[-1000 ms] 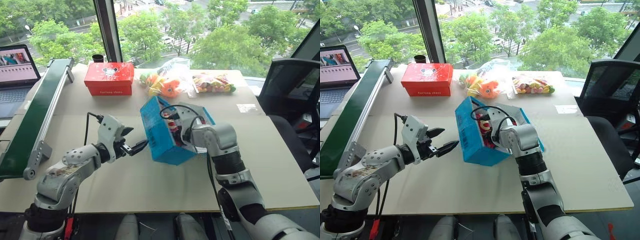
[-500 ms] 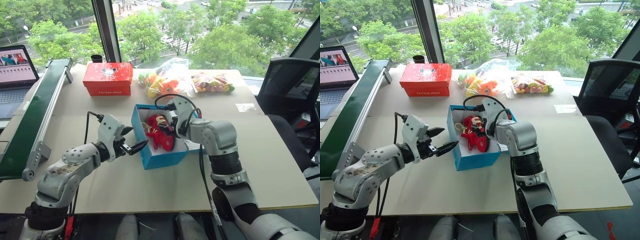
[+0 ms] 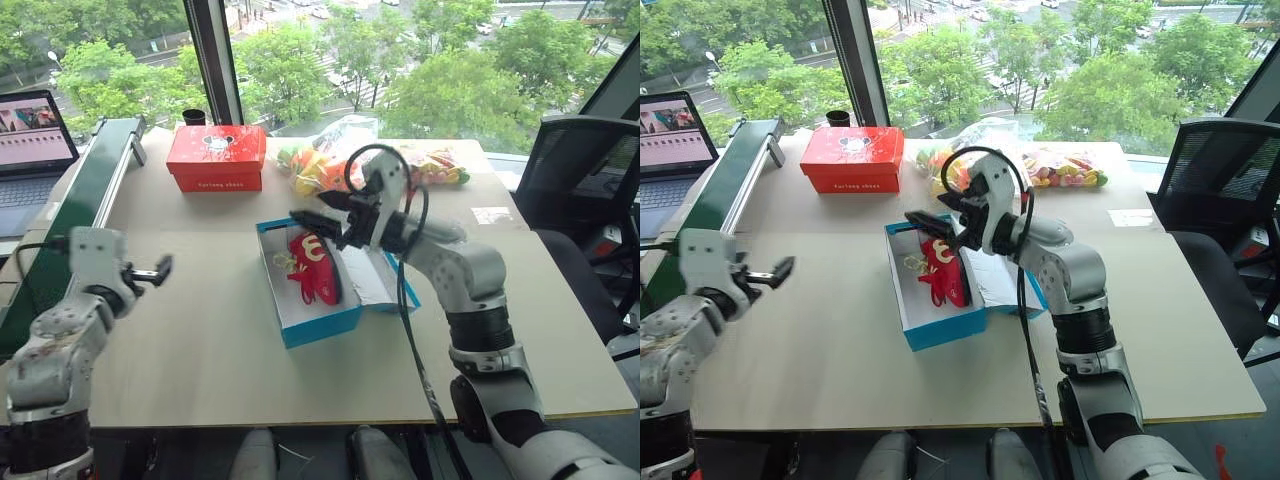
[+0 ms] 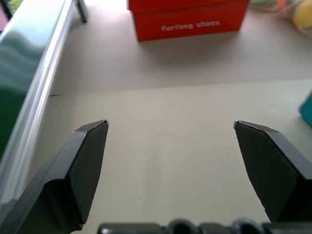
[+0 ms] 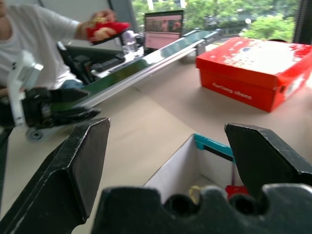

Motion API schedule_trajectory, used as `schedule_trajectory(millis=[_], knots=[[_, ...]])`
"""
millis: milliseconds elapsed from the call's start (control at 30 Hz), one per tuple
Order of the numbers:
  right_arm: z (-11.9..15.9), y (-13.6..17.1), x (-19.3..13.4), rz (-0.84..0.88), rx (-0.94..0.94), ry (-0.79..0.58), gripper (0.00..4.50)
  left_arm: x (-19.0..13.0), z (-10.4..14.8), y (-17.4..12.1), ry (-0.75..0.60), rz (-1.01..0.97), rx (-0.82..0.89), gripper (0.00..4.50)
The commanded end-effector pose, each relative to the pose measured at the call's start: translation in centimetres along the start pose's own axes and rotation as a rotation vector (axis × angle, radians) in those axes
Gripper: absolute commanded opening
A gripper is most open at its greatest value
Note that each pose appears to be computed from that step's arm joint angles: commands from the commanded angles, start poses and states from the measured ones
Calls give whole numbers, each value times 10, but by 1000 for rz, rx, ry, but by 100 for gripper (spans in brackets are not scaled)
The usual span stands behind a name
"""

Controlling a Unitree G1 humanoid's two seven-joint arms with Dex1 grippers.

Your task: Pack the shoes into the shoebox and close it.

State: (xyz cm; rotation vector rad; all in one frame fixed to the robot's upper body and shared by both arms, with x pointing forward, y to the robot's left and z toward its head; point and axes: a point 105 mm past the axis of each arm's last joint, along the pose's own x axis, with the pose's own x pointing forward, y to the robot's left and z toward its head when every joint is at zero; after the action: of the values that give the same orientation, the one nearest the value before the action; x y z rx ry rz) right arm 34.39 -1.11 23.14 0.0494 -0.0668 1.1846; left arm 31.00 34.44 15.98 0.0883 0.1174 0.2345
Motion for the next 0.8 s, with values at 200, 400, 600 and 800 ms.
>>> schedule_trajectory(millis=[200,400,600,800], knots=[[5,29,9,148,-38,-40,447,-1,-3,52,-82,205,-13,437],[-9,36,15,148,-98,1,447,16,-6,39,-75,189,7,437],[-12,33,17,105,-111,-24,447,29,-7,39,-72,191,23,437],[-15,37,10,106,-88,-44,447,35,-6,58,-76,224,52,437]])
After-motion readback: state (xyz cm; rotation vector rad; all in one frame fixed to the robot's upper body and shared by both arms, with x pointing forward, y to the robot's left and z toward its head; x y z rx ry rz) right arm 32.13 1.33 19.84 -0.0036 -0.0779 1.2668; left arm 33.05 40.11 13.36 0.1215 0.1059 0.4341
